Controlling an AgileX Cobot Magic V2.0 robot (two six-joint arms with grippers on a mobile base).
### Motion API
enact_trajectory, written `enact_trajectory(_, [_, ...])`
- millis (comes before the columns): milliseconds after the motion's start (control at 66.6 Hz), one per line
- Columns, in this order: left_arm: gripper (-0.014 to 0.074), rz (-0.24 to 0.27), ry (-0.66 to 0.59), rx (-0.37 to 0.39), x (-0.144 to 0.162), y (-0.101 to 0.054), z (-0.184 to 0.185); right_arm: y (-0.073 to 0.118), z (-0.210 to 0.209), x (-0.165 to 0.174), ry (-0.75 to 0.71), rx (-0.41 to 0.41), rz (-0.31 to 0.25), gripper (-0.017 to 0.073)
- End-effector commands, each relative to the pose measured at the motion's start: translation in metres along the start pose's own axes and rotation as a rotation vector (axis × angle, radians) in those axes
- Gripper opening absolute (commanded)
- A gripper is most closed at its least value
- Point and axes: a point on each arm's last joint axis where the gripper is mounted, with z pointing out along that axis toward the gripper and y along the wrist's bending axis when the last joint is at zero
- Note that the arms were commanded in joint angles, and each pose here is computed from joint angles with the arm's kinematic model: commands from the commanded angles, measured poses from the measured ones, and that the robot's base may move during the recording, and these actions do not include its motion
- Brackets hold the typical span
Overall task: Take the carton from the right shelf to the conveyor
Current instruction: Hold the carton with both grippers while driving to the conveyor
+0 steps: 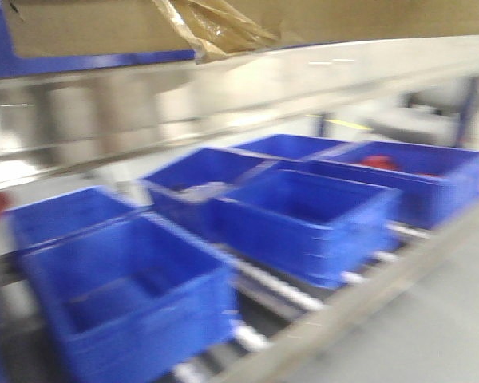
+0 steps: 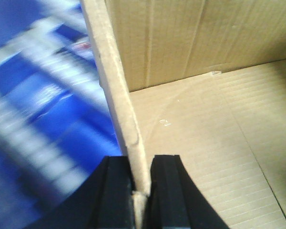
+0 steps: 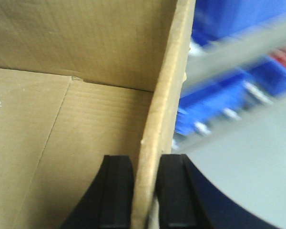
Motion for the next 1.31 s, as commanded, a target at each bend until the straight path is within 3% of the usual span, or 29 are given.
enact_trajectory(0, [-0.0016, -0.003, -0.028, 0.088, -0.0013, -0.0118, -0.0063, 0.0048, -0.0042, -0.0082, -0.096, -0.039, 0.026, -0.0069])
enact_trajectory(406, [-0.0016, 0.010, -0.040, 0.052, -0.0023, -0.0086, -0.0061, 0.0048, -0.0042, -0.0082, -0.096, -0.039, 0.026, -0.0069])
enact_trajectory(1292, [-0.0016, 0.011, -0.040, 0.050, -0.0023, -0.0084, -0.0061, 0.0048, -0.0042, -0.0082, -0.096, -0.039, 0.026, -0.0069])
